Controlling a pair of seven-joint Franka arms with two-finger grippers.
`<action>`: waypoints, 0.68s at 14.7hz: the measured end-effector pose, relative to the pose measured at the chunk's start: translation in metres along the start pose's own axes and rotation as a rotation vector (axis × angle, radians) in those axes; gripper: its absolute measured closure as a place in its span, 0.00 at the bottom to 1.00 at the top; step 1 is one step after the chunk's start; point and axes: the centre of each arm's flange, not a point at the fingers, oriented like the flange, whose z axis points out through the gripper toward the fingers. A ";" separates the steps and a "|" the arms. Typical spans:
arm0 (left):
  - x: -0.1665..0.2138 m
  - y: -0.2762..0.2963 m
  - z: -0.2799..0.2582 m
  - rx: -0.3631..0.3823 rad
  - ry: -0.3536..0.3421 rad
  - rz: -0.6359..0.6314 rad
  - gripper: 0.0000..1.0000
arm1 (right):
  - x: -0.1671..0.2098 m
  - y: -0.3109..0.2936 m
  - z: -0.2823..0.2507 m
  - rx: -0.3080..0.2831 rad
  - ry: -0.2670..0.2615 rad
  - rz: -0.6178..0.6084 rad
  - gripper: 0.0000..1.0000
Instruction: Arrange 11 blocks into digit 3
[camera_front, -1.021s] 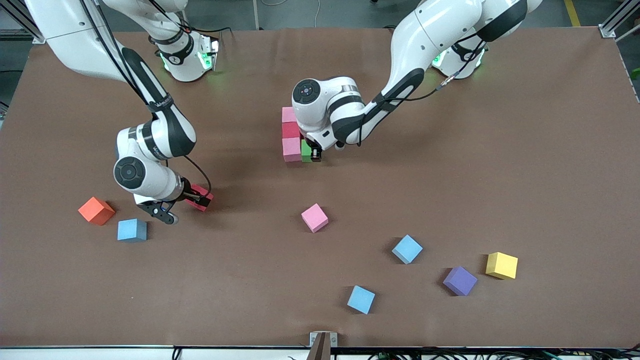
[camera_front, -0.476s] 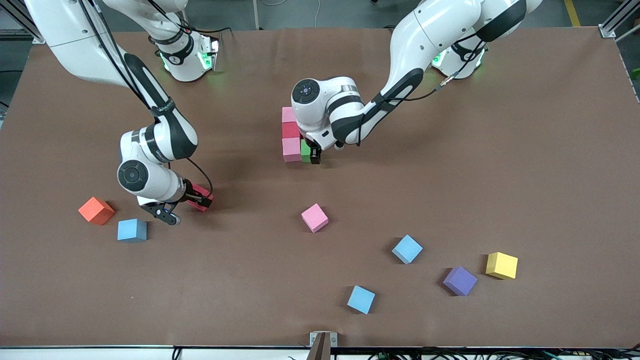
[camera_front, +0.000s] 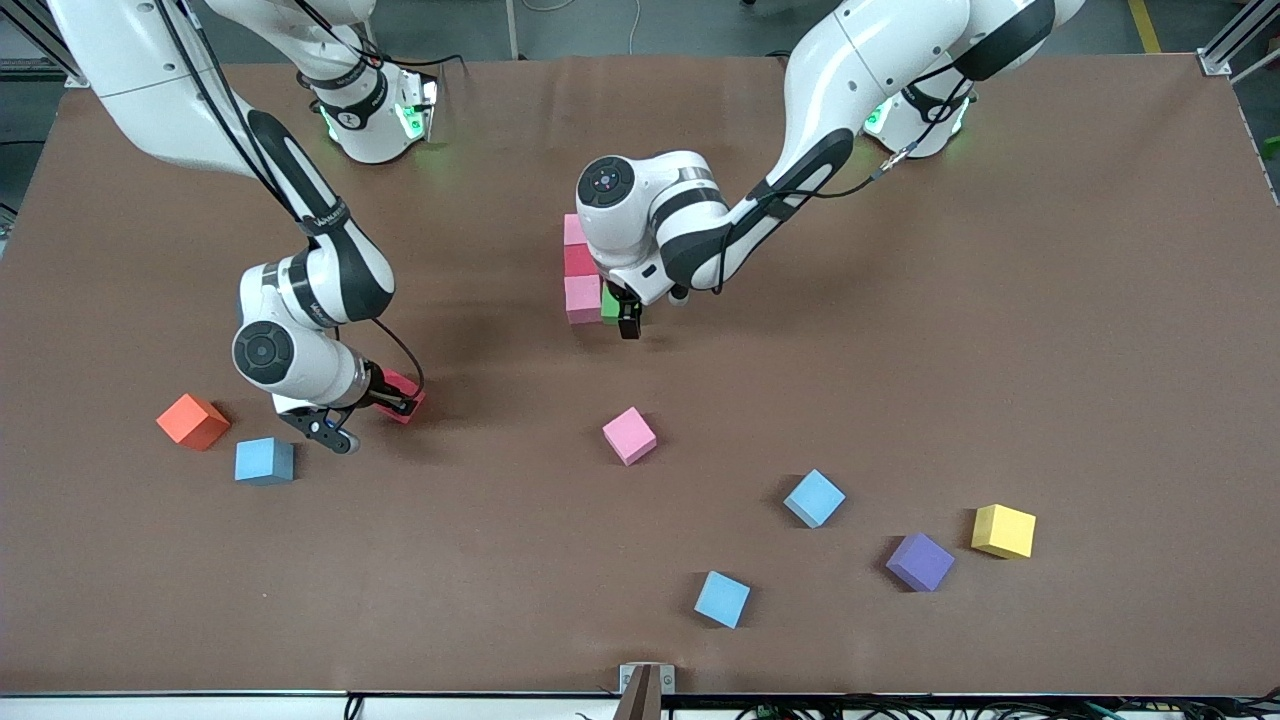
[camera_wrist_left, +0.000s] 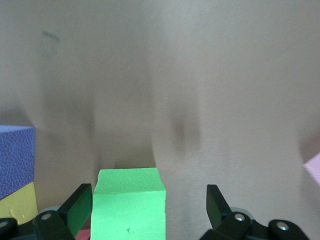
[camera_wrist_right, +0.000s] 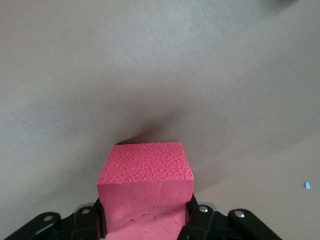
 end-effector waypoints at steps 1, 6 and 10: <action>0.005 0.005 -0.009 -0.011 0.012 0.009 0.00 | 0.004 -0.004 -0.008 0.012 0.016 -0.005 0.44; 0.066 0.063 -0.040 -0.047 0.048 0.037 0.00 | -0.014 -0.078 -0.060 0.085 0.111 -0.134 0.44; 0.135 0.119 -0.044 -0.048 0.054 0.179 0.00 | -0.062 -0.131 -0.064 0.091 0.124 -0.272 0.44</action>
